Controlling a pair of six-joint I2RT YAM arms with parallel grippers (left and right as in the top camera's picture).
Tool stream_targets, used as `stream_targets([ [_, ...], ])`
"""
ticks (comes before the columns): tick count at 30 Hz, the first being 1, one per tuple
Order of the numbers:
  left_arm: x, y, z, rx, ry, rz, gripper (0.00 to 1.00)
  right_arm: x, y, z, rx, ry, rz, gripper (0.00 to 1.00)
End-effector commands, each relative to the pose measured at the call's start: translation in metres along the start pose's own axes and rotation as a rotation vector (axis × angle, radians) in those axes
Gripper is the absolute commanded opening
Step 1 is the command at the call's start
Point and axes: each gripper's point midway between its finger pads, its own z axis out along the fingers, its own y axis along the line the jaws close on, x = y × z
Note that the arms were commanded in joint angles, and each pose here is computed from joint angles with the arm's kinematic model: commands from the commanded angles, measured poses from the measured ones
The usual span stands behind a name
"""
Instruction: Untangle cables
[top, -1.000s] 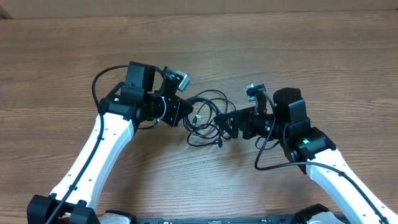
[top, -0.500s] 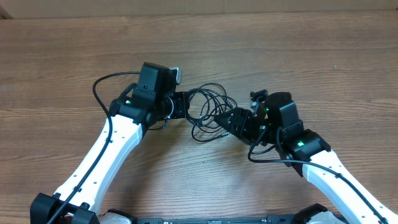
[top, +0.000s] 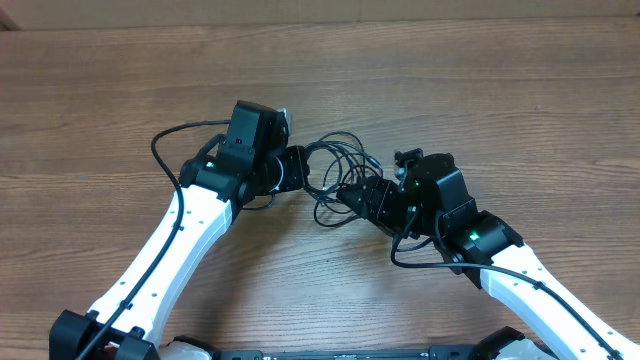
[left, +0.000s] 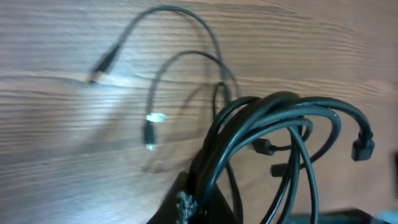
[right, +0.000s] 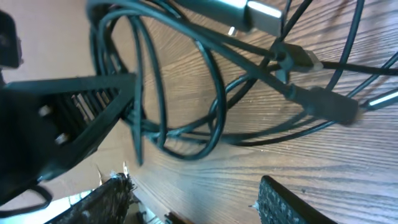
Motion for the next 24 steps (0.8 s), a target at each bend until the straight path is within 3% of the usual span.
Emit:
stream_targets([
  [1, 0.004, -0.042, -0.015, 0.182, 0.053, -0.022, 0.04, -0.007, -0.003, 0.006, 0.016, -0.029, 0.031, 0.64],
  [12, 0.009, -0.041, -0.015, 0.180, 0.079, -0.031, 0.04, -0.022, 0.026, 0.013, -0.111, -0.066, -0.036, 0.67],
  [14, 0.010, -0.042, -0.016, 0.189, 0.085, -0.031, 0.04, -0.025, 0.024, 0.013, -0.100, -0.086, -0.035, 0.62],
  [16, 0.011, -0.043, -0.016, 0.196, 0.089, -0.030, 0.04, -0.028, 0.023, 0.013, -0.093, -0.100, -0.034, 0.48],
  [18, 0.012, -0.044, -0.016, 0.201, 0.092, -0.030, 0.04, -0.028, 0.023, 0.013, -0.092, -0.102, -0.034, 0.20],
  [20, 0.012, -0.044, -0.016, 0.201, 0.092, -0.030, 0.04, -0.028, 0.023, 0.013, -0.092, -0.101, -0.034, 0.04],
  [24, 0.011, -0.044, -0.016, 0.204, 0.086, 0.018, 0.04, -0.026, 0.021, 0.013, -0.085, -0.095, -0.049, 0.04],
])
